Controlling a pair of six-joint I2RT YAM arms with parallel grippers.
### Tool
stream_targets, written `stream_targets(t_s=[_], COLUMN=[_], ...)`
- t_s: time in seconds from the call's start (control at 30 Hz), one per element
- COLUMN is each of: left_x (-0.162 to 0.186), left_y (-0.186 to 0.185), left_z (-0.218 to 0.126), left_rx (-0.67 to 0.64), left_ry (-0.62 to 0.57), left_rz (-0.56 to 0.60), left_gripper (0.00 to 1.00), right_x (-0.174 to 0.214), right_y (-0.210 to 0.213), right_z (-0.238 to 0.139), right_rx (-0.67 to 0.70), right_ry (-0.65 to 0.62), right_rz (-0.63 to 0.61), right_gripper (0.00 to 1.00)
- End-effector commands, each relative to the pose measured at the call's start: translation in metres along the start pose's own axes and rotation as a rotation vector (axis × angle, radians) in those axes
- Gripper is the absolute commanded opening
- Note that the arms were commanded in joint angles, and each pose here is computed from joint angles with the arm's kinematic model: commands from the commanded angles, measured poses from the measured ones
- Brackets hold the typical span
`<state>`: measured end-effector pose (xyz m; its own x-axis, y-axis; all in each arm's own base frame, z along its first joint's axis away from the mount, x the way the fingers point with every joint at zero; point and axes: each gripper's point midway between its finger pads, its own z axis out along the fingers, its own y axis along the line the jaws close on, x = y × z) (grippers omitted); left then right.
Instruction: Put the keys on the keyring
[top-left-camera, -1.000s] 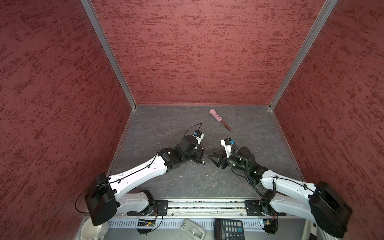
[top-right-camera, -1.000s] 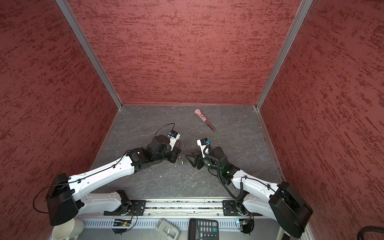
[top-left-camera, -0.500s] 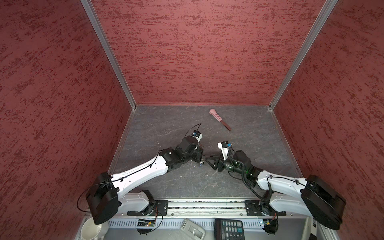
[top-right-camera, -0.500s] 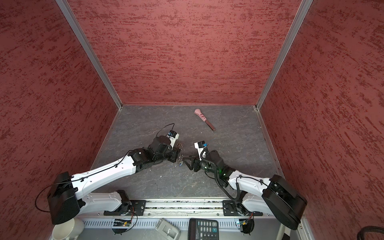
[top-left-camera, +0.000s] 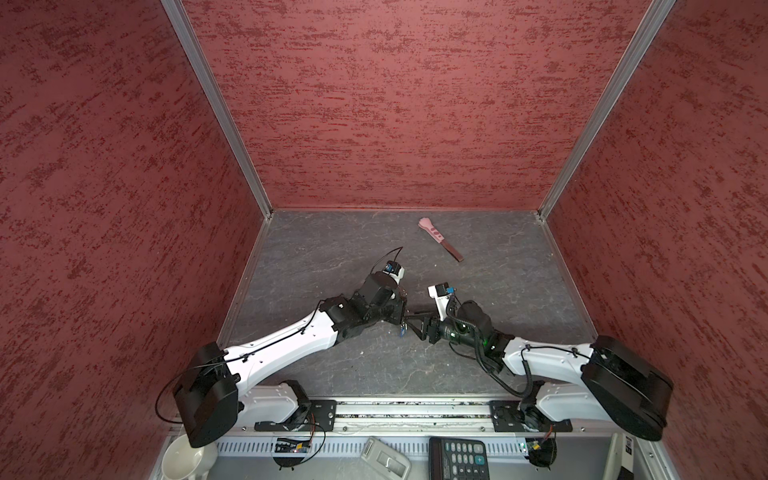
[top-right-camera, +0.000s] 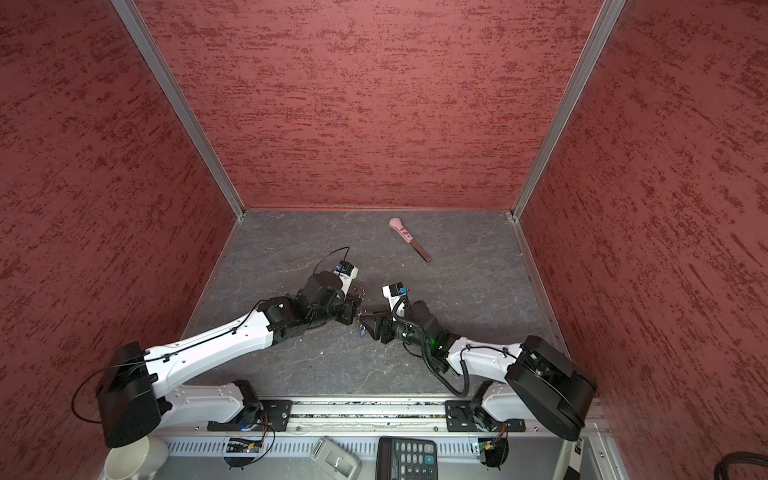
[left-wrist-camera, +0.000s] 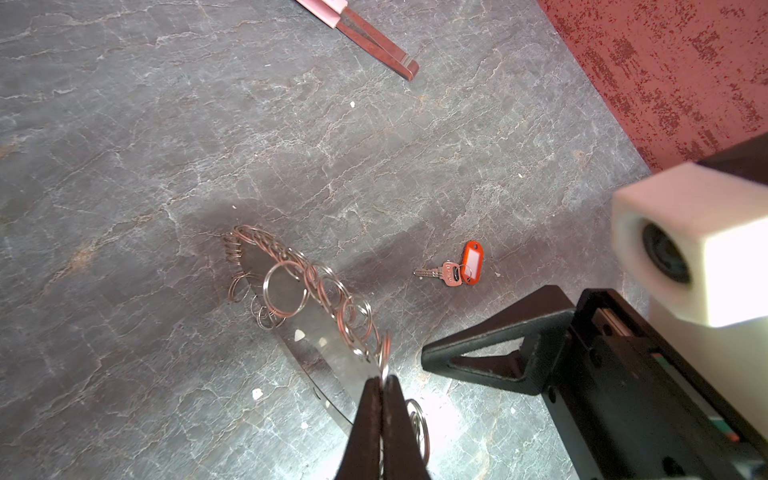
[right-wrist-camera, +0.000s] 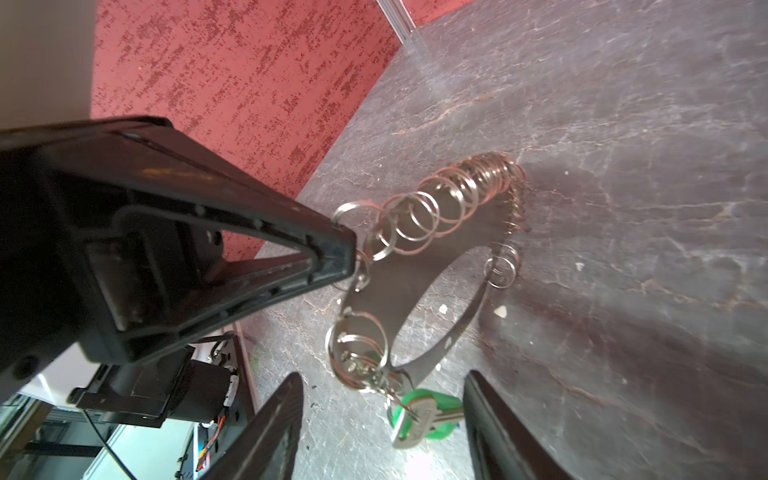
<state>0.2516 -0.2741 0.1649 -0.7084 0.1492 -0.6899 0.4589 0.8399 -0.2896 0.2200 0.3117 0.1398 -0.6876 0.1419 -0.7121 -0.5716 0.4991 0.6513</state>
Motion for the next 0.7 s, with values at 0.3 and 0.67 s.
stream_targets(t_s=[0.3, 0.67], left_x=[-0.005, -0.006], left_y=[-0.005, 0.000], left_z=[0.003, 0.006], left_rx=[0.015, -0.009], left_ry=[-0.018, -0.021], left_rz=[0.008, 0.014], left_gripper=[0.00, 0.00], right_x=[-0.017, -0.015], right_y=[0.037, 0.040], right_z=[0.011, 0.006], right_rx=[-0.135, -0.133], right_ry=[-0.006, 0.018], right_rz=[0.004, 0.008], right_gripper=[0.61, 0.48])
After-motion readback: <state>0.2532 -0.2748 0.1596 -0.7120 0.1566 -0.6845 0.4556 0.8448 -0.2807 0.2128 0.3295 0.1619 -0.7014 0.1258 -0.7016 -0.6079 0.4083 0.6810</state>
